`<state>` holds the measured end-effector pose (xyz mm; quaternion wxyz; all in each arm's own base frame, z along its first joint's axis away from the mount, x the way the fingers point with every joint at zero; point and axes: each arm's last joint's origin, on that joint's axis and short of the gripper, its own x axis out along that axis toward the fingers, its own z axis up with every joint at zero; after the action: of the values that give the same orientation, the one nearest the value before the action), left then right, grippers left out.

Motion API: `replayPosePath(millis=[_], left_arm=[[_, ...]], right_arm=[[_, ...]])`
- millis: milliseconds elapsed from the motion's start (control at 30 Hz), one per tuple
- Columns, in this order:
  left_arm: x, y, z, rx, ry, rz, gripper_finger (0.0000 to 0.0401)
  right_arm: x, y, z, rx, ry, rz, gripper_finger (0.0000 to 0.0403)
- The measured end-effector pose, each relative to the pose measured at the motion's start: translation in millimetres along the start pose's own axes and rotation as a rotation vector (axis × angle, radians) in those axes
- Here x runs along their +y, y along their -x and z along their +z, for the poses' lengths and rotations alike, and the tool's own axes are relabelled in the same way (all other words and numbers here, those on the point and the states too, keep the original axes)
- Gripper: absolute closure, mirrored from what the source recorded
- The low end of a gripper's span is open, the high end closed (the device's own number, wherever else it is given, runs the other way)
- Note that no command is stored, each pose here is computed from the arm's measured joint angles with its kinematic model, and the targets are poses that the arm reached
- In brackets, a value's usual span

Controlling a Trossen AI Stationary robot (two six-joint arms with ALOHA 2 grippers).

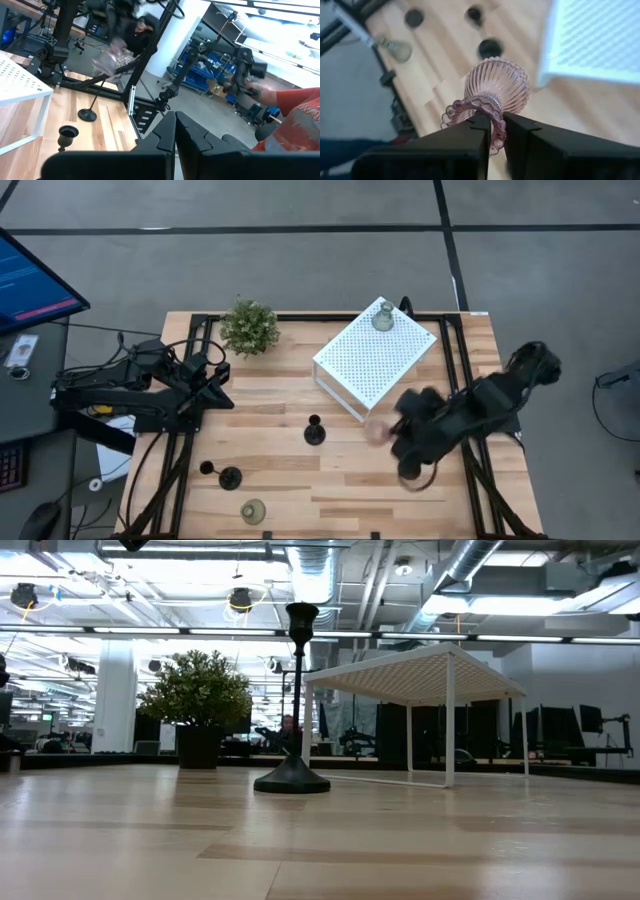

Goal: Pick & Place candle stick holders
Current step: Put the pink glass candle holder on the shelf aligned with the other green candle holder

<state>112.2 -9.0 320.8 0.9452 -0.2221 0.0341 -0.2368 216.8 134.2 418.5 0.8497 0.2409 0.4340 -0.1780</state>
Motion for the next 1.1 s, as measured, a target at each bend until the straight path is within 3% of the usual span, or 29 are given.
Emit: replayPosePath(millis=[333,600,733,1100], left_arm=[[0,0,0,-0.004,0.0,0.009,0.0392],[2,0,1,-0.029,0.0,0.055,0.0392],[2,0,1,-0.035,0.0,0.066,0.0392],[3,0,1,-0.044,0.0,0.084,0.0392]], right_arm=[[-82,48,31,-0.226,-0.114,-0.144,0.038],[-141,58,63,-0.359,-0.409,-0.33,0.038],[-167,55,77,-0.322,-0.498,-0.404,0.038],[-210,5,111,-0.023,-0.443,-0.473,0.038]])
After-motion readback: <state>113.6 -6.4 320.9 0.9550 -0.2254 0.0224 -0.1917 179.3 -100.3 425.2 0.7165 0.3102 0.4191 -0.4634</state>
